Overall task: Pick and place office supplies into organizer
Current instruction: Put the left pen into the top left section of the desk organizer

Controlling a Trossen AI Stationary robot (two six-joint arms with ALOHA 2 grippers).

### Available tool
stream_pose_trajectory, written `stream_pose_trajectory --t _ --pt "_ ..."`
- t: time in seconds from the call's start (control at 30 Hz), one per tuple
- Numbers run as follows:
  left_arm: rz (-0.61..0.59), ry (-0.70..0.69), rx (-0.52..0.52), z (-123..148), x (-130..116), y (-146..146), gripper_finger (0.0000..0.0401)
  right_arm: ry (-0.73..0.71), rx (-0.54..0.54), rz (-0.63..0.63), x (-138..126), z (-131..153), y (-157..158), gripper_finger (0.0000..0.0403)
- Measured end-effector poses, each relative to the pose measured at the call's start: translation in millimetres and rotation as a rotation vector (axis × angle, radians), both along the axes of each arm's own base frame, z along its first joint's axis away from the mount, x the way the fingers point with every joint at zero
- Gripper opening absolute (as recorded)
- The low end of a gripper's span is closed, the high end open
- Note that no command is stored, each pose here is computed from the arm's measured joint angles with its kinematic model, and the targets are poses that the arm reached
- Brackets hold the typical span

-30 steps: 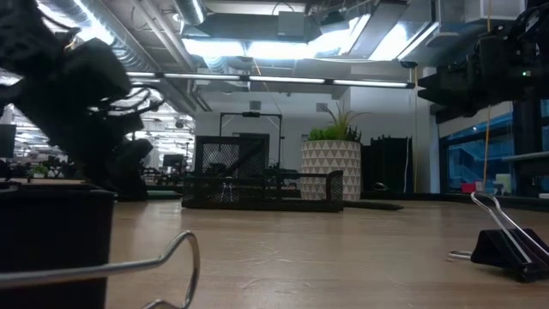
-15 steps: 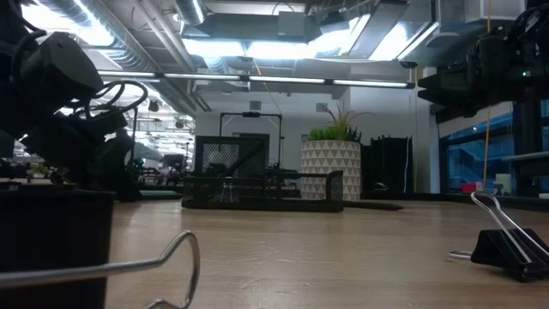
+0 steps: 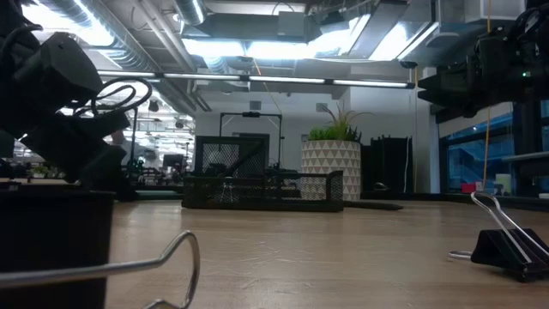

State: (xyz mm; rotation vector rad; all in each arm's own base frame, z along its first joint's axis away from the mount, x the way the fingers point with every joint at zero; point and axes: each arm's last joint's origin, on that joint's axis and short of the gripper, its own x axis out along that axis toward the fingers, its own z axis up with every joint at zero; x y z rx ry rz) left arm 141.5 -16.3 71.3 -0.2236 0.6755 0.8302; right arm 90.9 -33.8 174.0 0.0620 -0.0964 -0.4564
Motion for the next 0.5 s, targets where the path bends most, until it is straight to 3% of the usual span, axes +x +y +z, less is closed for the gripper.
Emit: stream_pose_trajectory --t 0.5 --pt "-0.099 -0.014 0.070 3.9 6.7 -1.5 0.0048 0.002 -0.003 0.000 0.0 0.0 0.0 0.0224"
